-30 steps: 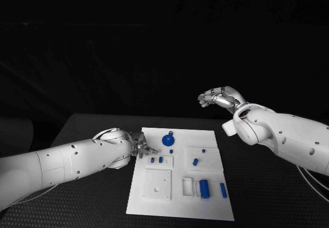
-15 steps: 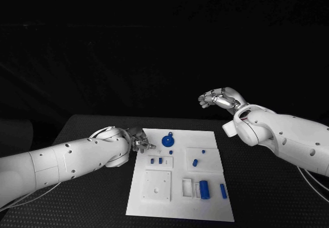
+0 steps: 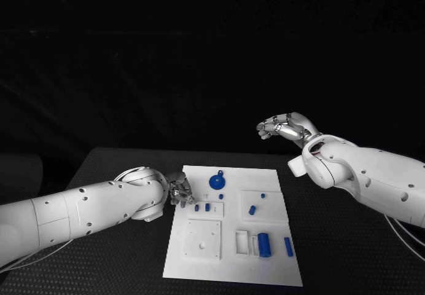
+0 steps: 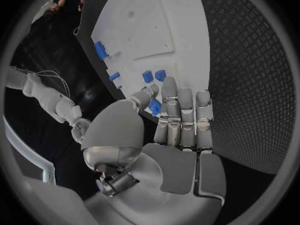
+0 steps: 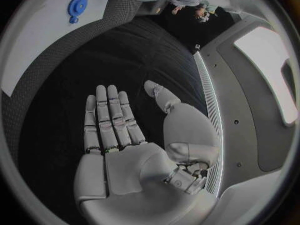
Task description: Assemble the parts on the task board
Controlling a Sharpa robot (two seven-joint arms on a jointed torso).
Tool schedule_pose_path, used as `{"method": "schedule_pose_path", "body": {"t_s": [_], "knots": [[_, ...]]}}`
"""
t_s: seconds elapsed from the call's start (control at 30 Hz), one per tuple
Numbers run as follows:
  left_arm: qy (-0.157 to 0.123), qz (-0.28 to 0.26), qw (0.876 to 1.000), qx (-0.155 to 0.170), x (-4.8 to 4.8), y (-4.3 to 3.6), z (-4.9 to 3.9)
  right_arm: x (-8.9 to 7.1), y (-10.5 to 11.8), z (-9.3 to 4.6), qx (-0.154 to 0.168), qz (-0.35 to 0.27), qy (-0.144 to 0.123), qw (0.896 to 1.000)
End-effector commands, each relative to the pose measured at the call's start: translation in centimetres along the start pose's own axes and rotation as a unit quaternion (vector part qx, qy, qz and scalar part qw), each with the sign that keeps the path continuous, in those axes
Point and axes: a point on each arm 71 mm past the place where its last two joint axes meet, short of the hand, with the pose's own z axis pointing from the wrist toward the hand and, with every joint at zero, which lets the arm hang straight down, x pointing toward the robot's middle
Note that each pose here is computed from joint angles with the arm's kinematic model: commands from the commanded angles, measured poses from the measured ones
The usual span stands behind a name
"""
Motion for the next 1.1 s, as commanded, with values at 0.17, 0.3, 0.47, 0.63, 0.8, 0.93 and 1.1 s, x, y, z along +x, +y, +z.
{"method": "schedule_pose_path", "body": {"t_s": [0.17,0.3,0.47,0.63,0.8,0.93,1.1], "knots": [[0.035,-0.005,0.999,0.014,0.97,-0.31,0.04,0.1,0.1,0.0,-0.003,0.001,0.003,1.0],[0.042,-0.005,0.999,0.01,1.41,-0.08,0.28,0.1,0.0,0.0,-0.003,0.001,0.003,1.0],[0.042,-0.008,0.999,0.007,1.77,0.17,0.48,0.1,0.0,0.0,-0.003,0.001,0.003,1.0],[0.042,-0.009,0.999,0.006,1.75,0.3,0.56,0.1,0.0,0.0,-0.002,0.001,0.003,1.0],[0.034,-0.011,0.999,0.005,1.59,0.3,0.72,0.1,0.0,0.0,-0.003,0.001,0.003,1.0],[0.03,-0.014,0.999,0.006,1.53,0.2,0.82,0.1,0.0,0.0,-0.002,0.001,0.003,1.0],[0.023,-0.014,1.0,0.004,1.44,0.1,0.99,0.1,0.0,0.0,-0.003,0.001,0.003,1.0]]}}
